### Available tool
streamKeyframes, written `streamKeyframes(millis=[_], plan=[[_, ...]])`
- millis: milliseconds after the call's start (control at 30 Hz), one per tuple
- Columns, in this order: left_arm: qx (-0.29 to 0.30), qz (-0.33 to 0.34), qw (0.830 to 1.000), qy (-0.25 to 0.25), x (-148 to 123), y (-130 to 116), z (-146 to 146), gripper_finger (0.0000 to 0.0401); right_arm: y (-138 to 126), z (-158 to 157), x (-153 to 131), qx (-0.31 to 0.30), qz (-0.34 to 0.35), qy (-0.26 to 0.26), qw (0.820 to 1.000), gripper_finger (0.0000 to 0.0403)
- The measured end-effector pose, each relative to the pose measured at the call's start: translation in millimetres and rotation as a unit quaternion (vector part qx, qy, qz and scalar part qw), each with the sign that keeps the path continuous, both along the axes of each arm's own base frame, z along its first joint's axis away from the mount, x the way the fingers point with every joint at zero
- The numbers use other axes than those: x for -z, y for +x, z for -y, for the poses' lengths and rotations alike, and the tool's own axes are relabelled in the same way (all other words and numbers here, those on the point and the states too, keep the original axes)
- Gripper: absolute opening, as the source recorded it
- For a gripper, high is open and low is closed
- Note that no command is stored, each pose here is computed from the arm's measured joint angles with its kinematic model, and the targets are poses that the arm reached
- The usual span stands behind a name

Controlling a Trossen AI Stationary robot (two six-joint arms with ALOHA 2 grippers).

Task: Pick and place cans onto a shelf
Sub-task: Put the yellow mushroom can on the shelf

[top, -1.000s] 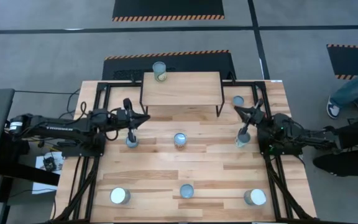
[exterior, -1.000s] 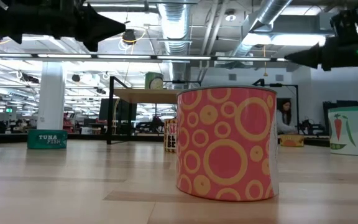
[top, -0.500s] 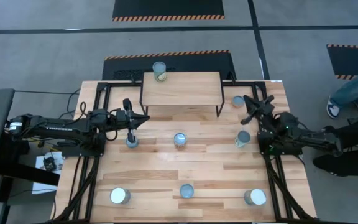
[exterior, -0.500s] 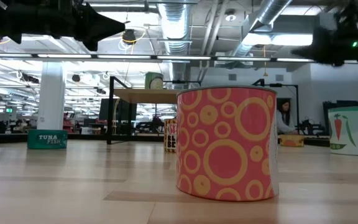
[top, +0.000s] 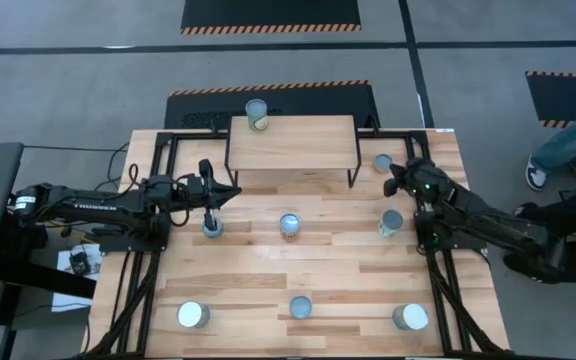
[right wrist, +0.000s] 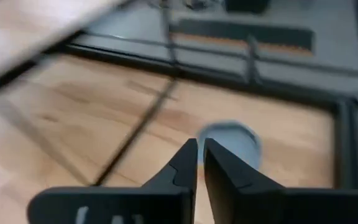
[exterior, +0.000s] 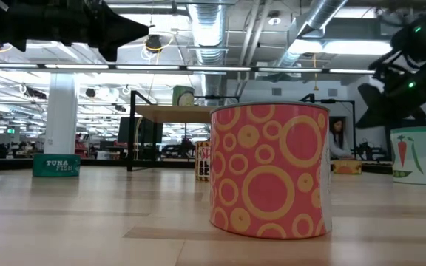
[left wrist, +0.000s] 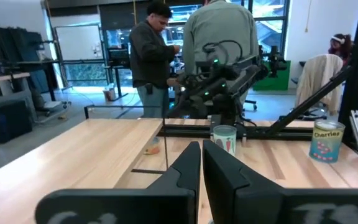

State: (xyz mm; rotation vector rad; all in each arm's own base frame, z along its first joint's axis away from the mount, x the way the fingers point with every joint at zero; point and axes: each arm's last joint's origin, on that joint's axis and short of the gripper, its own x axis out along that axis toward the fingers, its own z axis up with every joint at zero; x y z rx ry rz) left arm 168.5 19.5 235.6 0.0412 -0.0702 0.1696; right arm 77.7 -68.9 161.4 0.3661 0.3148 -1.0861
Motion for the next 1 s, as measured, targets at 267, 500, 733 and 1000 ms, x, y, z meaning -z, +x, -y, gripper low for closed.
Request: streamKeyframes(millis=[267,500,733,1000], plan=[[-0.002,0.001,1.000,0.020,-3,0,0,0.0009,-5,25,5,0.107,0.010,0.083,0.991,0.0091],[-0.001,-0.001,1.000,0.014,-2,0,0,0.0009,-2,47,-2,0.130,0.024,0.155,0.979,0.0168],[0.002,-0.001,1.000,0.009,-2,0,0,0.0009,3,65,6,0.191,0.042,0.235,0.952,0.0219],[0.002,-0.002,1.000,0.016,-2,0,0,0.0009,14,85,15,0.211,0.097,0.278,0.932,0.0198]])
